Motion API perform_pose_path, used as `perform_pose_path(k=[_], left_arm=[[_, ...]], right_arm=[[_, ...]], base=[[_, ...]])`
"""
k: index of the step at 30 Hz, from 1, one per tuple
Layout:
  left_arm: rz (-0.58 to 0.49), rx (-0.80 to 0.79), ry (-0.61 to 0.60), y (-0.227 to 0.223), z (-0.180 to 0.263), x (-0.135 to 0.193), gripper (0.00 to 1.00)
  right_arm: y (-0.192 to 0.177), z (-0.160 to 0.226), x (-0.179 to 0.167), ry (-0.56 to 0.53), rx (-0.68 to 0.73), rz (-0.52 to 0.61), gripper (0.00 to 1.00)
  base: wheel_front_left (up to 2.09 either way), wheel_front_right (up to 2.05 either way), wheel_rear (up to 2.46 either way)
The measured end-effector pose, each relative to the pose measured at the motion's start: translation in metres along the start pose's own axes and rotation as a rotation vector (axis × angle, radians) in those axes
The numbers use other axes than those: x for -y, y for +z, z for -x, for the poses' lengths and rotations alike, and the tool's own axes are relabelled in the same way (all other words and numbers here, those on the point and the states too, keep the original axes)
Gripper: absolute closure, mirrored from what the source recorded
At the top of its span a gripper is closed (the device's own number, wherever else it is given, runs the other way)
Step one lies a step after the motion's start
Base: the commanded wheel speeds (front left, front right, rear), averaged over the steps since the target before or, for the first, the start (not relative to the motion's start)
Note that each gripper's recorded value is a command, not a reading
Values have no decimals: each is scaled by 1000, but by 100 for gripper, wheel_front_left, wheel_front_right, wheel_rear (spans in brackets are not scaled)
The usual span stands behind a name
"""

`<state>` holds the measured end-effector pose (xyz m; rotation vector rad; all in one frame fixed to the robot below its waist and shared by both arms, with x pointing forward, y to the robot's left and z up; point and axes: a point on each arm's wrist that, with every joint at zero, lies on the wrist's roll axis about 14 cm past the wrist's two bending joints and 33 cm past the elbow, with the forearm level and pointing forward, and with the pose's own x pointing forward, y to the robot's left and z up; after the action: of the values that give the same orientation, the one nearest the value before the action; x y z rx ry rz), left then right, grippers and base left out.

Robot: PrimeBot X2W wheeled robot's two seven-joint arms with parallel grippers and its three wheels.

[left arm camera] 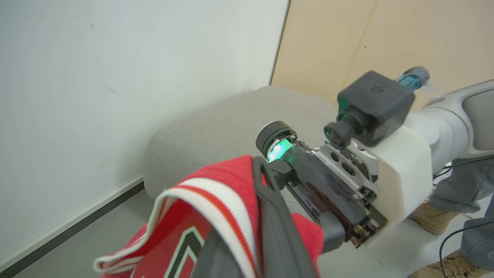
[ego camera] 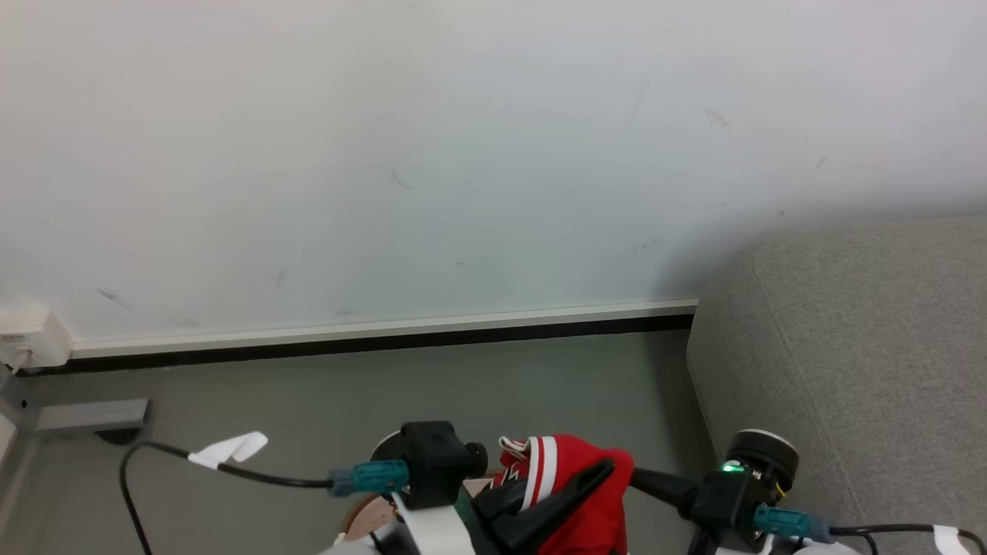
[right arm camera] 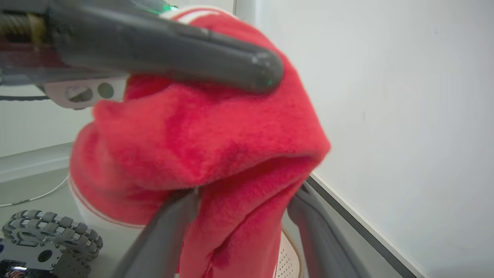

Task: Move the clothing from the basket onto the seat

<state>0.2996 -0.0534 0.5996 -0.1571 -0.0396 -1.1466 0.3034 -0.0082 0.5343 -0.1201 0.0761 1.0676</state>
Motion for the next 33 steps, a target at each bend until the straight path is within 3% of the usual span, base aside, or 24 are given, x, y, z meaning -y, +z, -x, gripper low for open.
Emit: perform_pose_path(k=[2,3,5,12,13,14,17,19,33], left_arm=[[4,1,-5,0,-1,1,100],[5,1,-9,0,-2,1,100],[9,2,-15,-1,-2,2,100],[6,2,-9,-4,-1,-3,100],[6,0,-7,-5,-2,-4,96],[6,2,-6,-5,-2,-5,89],[5,3,0,-6,-5,-8,51],[6,5,5,-7,-7,-10,0],[22,6,-61,-25,-45,1,0]], right_arm=[[0,-3,-7,15,4,-19,0],[0,-4,-12,23,10,-33,43],[1,-5,-15,28,22,-48,100],[-4,0,-7,-10,37,-96,100],[-4,2,-3,-21,40,-98,100],[-4,4,0,-33,42,-96,100],[-4,12,16,-77,45,-84,100],[-3,17,24,-105,49,-79,100],[25,98,103,-443,123,-6,100]], base=[[0,0,0],[0,0,0],[0,0,0],[0,0,0],[0,0,0],[0,0,0],[0,0,0],[0,0,0],[0,0,0]])
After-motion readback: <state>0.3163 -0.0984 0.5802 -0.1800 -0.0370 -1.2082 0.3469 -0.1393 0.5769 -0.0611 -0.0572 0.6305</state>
